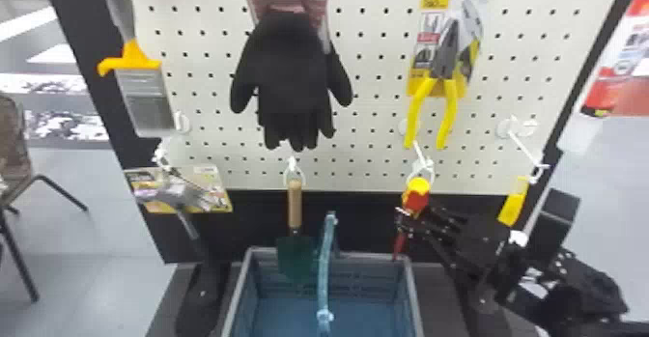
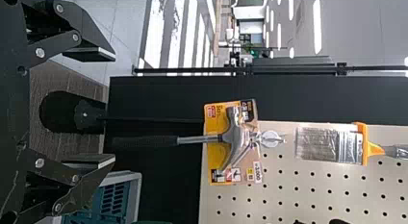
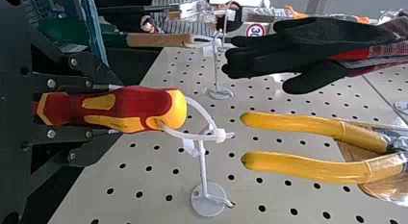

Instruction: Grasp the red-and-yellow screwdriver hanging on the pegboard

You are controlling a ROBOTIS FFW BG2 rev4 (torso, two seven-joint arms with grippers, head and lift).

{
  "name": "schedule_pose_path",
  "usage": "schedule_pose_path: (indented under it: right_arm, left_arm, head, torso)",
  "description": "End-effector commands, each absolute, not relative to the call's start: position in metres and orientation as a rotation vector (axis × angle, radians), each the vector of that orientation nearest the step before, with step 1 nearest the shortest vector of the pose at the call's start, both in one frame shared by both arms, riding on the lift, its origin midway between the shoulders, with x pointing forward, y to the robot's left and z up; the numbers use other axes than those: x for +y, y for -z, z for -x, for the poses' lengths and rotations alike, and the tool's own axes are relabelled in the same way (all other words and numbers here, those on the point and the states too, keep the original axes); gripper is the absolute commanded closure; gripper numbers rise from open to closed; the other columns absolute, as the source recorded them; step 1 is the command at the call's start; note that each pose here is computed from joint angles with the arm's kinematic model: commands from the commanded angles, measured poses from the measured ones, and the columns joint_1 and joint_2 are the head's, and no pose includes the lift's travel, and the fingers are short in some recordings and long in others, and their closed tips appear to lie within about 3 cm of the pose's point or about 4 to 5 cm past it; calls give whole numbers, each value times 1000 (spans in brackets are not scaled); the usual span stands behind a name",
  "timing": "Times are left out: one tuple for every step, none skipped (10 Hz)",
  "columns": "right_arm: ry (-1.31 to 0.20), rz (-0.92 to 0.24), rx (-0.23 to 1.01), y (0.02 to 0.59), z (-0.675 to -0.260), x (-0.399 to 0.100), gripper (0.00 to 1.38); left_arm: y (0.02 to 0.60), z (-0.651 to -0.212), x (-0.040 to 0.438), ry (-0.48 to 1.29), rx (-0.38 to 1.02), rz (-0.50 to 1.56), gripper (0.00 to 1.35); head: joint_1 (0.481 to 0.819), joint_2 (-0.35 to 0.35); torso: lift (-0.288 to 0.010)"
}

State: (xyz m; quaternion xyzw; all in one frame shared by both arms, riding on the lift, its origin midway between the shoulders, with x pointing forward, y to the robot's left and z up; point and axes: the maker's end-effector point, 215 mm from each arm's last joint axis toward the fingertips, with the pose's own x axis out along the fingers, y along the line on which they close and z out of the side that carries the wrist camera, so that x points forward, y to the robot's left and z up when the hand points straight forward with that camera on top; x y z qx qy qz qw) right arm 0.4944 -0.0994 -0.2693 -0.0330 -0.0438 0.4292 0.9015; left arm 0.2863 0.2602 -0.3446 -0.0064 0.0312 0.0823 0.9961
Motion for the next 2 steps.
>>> schedule_pose_path:
  right_arm:
    - [-888,68,-91,269,-494,-99,1145]
    - [-886,66,-87,271,-493,-100,1145]
  left_arm:
    - [345,-286,260,-165,63,13,512]
    - [345,-286,260,-165,63,13,512]
  head:
    - [549,0]
    - [549,0]
  torso:
    - [-100]
    - [-100]
